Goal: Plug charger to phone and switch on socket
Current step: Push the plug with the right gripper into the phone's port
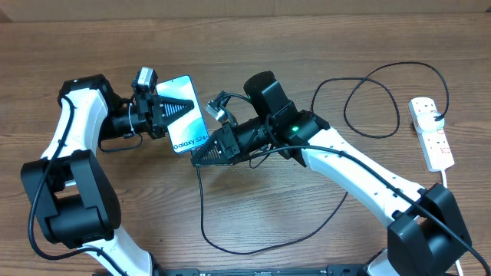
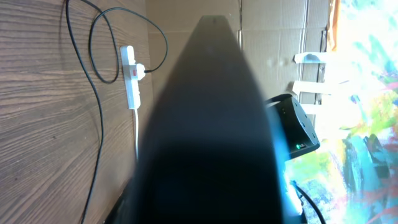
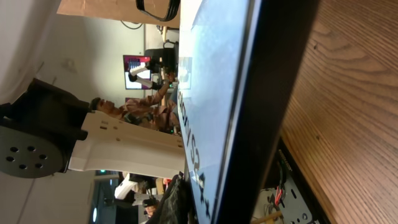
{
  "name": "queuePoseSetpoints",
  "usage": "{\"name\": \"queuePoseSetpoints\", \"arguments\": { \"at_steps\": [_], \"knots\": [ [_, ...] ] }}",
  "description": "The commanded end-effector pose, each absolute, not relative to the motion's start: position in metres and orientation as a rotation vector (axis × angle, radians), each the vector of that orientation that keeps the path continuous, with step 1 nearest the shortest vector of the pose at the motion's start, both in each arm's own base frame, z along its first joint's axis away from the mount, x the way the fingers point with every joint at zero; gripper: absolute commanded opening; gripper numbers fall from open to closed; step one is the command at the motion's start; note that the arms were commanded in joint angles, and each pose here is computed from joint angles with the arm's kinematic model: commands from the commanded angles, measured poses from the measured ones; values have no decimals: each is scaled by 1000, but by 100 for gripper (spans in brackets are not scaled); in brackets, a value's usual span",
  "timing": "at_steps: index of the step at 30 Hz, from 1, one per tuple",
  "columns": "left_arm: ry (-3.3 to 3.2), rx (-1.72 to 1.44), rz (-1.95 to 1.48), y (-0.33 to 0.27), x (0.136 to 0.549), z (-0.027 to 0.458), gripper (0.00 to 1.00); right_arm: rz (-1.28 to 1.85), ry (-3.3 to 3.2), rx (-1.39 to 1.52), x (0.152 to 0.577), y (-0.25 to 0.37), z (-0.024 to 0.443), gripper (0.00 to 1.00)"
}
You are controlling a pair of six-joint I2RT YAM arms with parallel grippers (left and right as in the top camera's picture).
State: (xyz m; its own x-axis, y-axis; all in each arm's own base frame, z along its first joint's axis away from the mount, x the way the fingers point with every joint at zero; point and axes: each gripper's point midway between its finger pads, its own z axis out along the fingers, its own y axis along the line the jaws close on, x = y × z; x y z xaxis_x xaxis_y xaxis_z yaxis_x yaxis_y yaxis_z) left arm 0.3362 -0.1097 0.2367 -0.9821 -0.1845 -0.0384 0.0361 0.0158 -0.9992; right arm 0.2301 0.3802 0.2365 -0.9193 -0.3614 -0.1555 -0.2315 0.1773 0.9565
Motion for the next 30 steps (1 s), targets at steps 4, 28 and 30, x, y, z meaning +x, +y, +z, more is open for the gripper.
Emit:
{"name": "queuePoseSetpoints", "arguments": {
  "at_steps": [4, 28, 30],
  "knots": [
    [2258, 72, -2056, -142, 310, 228, 4, -1917, -2595, 487, 292, 371, 236, 4],
    [2290, 101, -2048, -146, 306, 224, 4, -2051, -2438, 591, 296, 349, 258, 100],
    [2282, 101, -2050, -146, 307, 225, 4, -2014, -2428, 579, 289, 352, 253, 100]
  ]
}}
